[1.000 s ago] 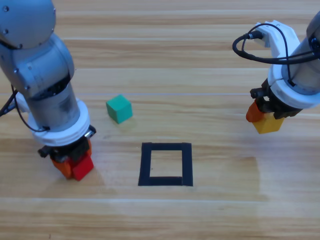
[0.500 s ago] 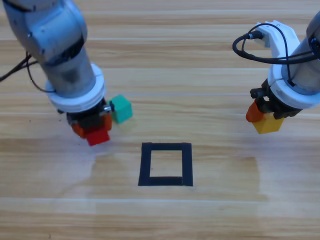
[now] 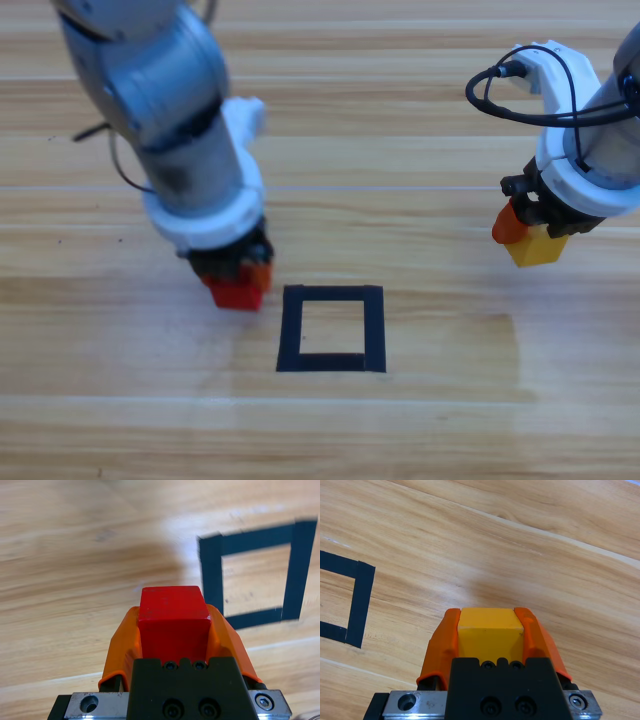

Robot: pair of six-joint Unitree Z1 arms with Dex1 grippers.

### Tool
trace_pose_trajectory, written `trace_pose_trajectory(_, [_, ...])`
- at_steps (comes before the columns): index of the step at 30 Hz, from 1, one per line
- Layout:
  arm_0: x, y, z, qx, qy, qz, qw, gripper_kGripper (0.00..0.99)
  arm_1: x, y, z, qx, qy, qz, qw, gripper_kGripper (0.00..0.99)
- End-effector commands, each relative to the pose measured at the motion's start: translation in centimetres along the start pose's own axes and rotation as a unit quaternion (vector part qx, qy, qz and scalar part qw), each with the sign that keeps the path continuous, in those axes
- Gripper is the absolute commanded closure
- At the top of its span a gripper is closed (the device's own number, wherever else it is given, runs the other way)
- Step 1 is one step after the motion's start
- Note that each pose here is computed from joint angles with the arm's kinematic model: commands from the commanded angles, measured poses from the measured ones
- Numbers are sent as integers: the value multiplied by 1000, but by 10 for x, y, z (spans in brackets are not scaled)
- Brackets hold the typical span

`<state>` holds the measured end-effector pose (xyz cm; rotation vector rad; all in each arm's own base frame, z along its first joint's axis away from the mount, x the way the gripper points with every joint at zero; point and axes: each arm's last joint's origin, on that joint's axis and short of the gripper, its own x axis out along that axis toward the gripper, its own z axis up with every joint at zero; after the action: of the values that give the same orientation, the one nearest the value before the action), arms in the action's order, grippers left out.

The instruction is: Stack the blocks in the rectangular block: red at the bottom, yellow in the middle, green on top

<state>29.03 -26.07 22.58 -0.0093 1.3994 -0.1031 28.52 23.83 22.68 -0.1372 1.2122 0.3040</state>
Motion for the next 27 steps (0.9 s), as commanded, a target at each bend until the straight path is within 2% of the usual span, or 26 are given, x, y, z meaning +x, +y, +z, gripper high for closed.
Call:
trace_pose_trajectory(1, [29,-33,-19,86,43,-2,995,875,-23,2,-11,-7,-12,1,1000,973])
trace_pose_trajectory(4, [36,-43,-22,99,47,0,994,873,-24,2,-10,-5,-12,2,1000,973])
trace_pose_trajectory(16, [47,-82,-6,-45,47,62,996,864,-22,1,-9,-5,-10,3,1000,973])
trace_pose_trajectory(27, [48,-102,-2,-59,42,64,995,853,-22,1,-9,-8,-9,4,1000,973])
